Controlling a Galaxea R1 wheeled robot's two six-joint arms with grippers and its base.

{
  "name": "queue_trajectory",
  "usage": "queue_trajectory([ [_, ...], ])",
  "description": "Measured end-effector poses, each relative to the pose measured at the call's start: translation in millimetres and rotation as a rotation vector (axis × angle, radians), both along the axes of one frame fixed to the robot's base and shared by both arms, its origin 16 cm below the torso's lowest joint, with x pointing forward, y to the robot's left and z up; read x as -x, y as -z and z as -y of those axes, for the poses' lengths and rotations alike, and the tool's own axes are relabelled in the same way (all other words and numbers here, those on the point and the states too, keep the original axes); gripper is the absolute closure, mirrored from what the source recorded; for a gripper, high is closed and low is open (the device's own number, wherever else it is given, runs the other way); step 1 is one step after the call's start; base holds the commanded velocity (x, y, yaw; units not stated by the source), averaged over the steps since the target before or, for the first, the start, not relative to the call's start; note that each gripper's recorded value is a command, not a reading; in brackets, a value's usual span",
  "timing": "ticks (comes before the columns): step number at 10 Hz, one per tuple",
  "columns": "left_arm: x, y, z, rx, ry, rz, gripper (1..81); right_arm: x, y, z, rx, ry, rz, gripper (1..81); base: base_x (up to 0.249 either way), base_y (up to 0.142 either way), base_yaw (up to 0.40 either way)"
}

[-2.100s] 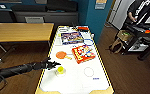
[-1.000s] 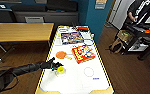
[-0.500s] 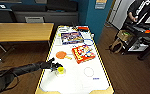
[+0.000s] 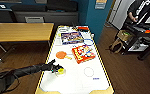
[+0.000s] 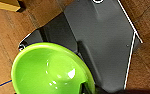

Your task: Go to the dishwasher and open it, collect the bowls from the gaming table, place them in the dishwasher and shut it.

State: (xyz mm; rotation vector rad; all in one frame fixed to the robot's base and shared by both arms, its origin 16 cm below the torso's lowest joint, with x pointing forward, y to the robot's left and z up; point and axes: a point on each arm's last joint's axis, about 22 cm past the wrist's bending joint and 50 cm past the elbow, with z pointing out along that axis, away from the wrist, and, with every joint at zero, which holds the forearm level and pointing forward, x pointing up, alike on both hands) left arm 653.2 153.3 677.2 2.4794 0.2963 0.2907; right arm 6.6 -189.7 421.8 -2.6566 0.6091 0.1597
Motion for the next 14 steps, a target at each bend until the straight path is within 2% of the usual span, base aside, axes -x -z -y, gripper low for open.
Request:
queue_trajectory([
  [2, 15.2, 12.1, 2.3, -0.009, 0.023, -0.010, 1.0, -0.3, -0.1, -0.7, -0.001, -0.001, 0.001, 81.1, 0.000, 0.000, 0.000],
  [3, 24.0, 17.8, 4.6, -0.014, 0.040, -0.014, 81.1, -0.2, -0.1, -0.7, -0.001, 0.000, 0.000, 81.1, 0.000, 0.000, 0.000],
  [4, 29.0, 19.6, 8.6, -0.024, 0.076, 0.007, 81.1, -1.7, 0.0, -1.0, -0.002, 0.000, 0.002, 81.1, 0.000, 0.000, 0.000],
  [6, 38.9, 20.9, 19.8, -0.030, 0.126, 0.031, 81.1, -4.9, 0.4, -0.6, -0.001, -0.001, 0.006, 81.1, 0.000, 0.000, 0.000],
  [9, 58.7, 8.6, 36.9, -0.005, 0.203, 0.056, 81.1, -4.1, 0.4, -0.6, -0.001, -0.002, 0.004, 81.1, 0.000, 0.000, 0.000],
  [11, 65.8, -6.0, 30.1, 0.002, 0.236, 0.081, 81.1, -1.9, 0.3, 0.1, 0.000, -0.007, -0.002, 81.1, 0.000, 0.000, 0.000],
  [14, 97.0, -54.0, 38.5, 0.065, 0.336, 0.136, 81.1, 9.2, -2.1, 2.9, -0.002, -0.007, -0.015, 81.1, 0.000, 0.000, 0.000],
])
